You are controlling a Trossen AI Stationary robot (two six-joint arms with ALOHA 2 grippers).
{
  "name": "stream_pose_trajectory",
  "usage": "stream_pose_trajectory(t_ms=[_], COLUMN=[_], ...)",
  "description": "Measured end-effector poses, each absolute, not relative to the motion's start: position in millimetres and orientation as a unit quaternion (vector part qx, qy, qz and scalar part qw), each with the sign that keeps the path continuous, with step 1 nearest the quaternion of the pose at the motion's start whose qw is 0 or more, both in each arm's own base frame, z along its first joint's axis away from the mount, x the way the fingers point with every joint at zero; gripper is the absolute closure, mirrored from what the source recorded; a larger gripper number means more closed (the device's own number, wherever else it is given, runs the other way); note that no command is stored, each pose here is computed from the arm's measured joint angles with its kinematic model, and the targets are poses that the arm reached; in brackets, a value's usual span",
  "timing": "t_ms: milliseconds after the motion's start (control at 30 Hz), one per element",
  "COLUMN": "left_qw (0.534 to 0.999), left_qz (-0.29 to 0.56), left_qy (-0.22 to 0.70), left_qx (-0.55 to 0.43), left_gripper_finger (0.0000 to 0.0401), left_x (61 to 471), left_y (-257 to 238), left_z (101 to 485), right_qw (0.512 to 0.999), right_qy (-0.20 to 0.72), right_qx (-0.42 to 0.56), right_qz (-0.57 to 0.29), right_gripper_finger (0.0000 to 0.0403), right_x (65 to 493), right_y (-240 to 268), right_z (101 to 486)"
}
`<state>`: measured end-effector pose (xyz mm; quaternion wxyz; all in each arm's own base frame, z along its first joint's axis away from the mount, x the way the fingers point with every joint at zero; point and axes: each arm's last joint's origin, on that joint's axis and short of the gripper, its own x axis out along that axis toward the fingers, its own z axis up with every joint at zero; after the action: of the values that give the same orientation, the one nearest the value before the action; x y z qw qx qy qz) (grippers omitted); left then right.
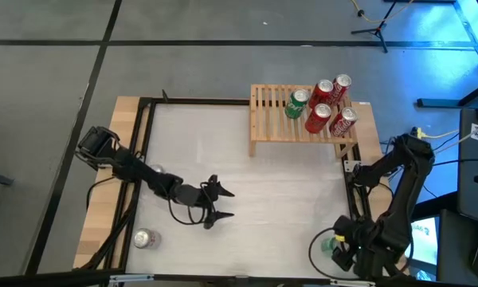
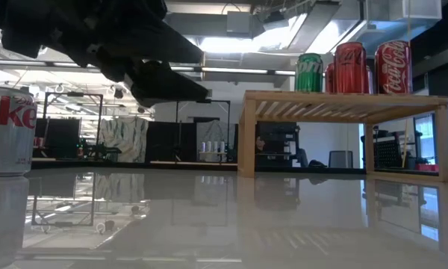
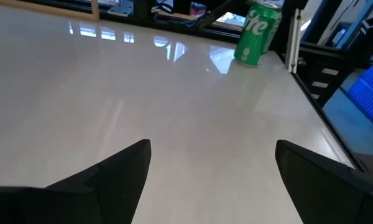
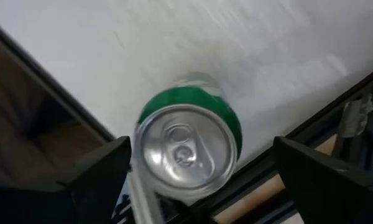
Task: Place canned beverage on shelf
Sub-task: Put the green soda can on the shelf aligned with the other green soda can
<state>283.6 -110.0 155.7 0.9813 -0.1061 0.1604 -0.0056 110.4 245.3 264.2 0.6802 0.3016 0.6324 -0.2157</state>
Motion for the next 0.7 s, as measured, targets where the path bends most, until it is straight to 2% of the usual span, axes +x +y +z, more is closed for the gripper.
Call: stream_pose_trajectory(t_ms=[467,567,700], left_qw=[0.985,0.986,0.986], left_qz=[0.003,0.003,0.003], left_qy=[0.127,0.127,0.127], left_qx=[-0.114,-0.111,-0.11], left_gripper_finger=[0.0067,0.0067,0.0067], left_x=[283,283,283], left_y=[-115,-115,-115], left_z=[162,162,162], right_qw=[0.691,0.699,0.705], right_qy=[0.661,0.668,0.676], right_qx=[0.21,0.18,0.151], right_qz=[-0.202,-0.179,-0.151], right_gripper_finger=[0.0021,0.0048,0.0118], right_x=[119,122,133], right_y=[265,267,263], right_z=[230,225,225])
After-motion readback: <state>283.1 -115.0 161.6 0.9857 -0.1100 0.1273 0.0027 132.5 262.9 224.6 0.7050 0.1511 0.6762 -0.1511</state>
